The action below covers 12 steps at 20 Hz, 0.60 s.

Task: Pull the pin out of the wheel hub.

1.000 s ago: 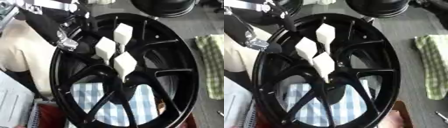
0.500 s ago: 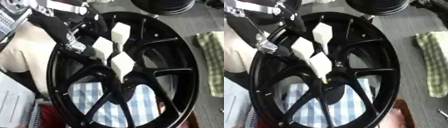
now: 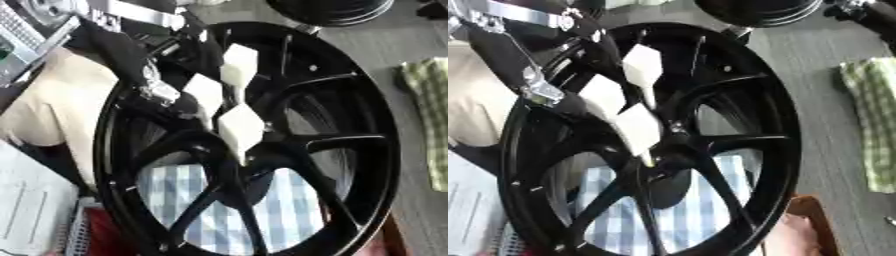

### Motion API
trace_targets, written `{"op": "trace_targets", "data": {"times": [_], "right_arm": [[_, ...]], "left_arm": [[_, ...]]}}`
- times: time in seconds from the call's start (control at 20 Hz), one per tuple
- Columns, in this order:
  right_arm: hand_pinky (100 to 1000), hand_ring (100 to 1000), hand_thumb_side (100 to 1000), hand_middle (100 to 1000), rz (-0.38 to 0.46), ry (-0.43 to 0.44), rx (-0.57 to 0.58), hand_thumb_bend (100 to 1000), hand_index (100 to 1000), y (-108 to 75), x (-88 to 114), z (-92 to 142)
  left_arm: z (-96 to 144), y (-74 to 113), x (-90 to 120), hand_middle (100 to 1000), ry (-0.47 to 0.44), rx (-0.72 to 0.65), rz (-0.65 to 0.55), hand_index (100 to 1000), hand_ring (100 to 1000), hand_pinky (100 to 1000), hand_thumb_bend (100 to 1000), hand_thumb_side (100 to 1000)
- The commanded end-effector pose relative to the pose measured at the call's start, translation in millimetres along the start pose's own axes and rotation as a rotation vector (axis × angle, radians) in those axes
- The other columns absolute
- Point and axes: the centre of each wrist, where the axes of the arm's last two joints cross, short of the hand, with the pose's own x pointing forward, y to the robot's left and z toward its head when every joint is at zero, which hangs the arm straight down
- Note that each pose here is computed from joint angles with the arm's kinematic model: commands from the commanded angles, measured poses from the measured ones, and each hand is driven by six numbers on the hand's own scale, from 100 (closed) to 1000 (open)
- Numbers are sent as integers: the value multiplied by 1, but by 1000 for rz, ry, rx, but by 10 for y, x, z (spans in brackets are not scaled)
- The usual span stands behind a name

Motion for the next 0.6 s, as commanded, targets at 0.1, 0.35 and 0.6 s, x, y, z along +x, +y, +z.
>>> {"op": "trace_targets", "data": {"times": [0.1,0.35,0.6], "right_arm": [[841,717,527,676,22,-24,-9,120,712,-67,93,-12],[842,718,529,677,18,-25,-12,118,712,-64,90,-11],[842,718,532,678,12,-21,-16,114,713,-57,79,-15]], "left_arm": [[64,93,9,790,22,19,-28,856,820,834,441,552],[36,48,-14,738,29,2,-29,829,796,825,420,519],[-4,8,-6,730,27,-16,-31,818,789,822,409,488]]}}
